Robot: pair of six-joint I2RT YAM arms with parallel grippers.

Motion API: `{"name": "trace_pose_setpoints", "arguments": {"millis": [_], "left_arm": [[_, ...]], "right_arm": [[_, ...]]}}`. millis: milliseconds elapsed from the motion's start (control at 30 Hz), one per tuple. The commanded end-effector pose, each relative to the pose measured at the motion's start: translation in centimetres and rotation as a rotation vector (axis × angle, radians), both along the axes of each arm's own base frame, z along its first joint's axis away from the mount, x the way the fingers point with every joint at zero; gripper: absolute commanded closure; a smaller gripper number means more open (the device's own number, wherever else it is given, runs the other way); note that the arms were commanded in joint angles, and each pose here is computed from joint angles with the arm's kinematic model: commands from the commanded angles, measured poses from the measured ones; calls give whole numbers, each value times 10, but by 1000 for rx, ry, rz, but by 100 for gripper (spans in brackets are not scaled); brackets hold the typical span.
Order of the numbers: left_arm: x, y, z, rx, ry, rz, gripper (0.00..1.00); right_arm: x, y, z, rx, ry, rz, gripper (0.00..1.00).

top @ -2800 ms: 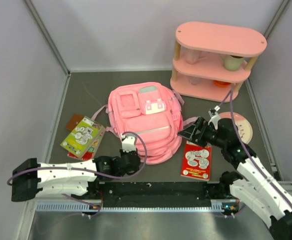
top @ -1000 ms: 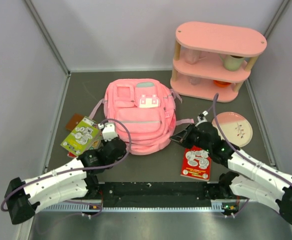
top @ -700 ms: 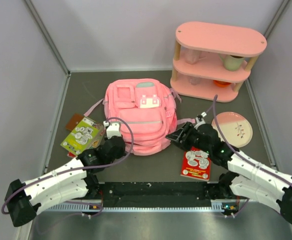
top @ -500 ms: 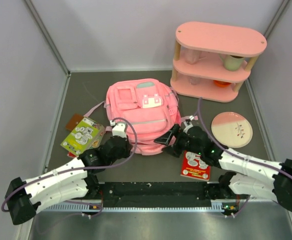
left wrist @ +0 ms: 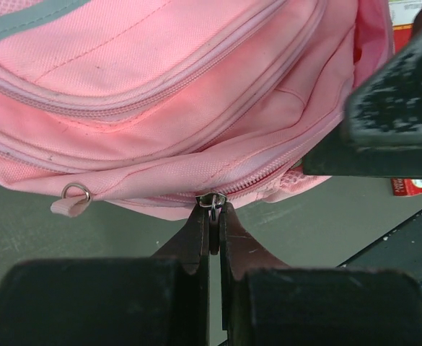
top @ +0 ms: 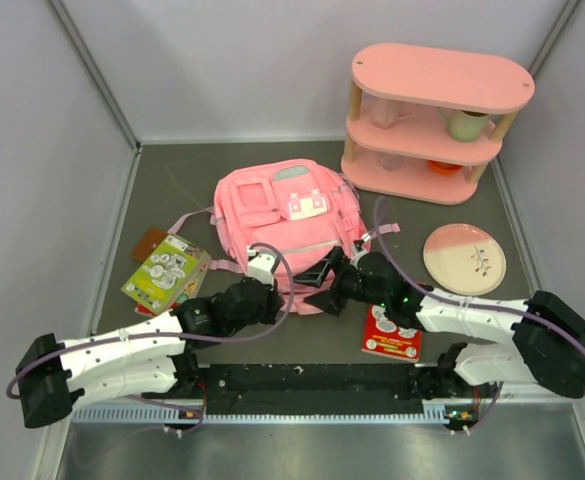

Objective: Pack the student bag
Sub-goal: Unzip the student bag at the center of the board.

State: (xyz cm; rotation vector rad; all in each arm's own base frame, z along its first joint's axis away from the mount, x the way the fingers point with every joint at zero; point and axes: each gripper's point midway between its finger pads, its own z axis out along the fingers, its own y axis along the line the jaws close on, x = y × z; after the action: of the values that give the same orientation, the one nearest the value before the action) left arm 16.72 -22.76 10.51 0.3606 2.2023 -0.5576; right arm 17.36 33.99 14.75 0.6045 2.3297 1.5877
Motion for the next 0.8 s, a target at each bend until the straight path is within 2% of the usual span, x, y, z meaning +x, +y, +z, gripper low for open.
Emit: {"name": "trace_pose_setpoints", "arguments": {"millis": [0,133,300,400,433,500,533,567,667,767], "left_arm": [[11,-34,60,-183,-109,-29,100],[9,-42,66,-191,-122,-57,100],[1,-60,72,-213,-135,-114,100],[-6,-70,73,-214,-141,-145,100],[-7,-71,73,-211,-144,-149,100],[-9,-73,73,-211,-147,-152,100],[-10,-72,71,-208,-141,-147,100],[-9,-70,69,-200,-141,-135,100],[-4,-54,62,-165,-143,-74,100],[9,-22,52,-93,-167,66,100]], "right_arm": [[6,13,19,45,-6,-14,19],[8,13,1,-2,45,-39,20],[16,5,-22,-85,105,-128,28],[20,3,-28,-87,120,-165,39],[24,1,-30,-96,113,-185,53],[27,0,-32,-104,108,-200,68],[27,-2,-34,-108,107,-207,94],[28,-3,-34,-109,99,-212,100],[28,-15,-37,-114,81,-247,100],[30,-35,-33,-126,35,-286,100]]}}
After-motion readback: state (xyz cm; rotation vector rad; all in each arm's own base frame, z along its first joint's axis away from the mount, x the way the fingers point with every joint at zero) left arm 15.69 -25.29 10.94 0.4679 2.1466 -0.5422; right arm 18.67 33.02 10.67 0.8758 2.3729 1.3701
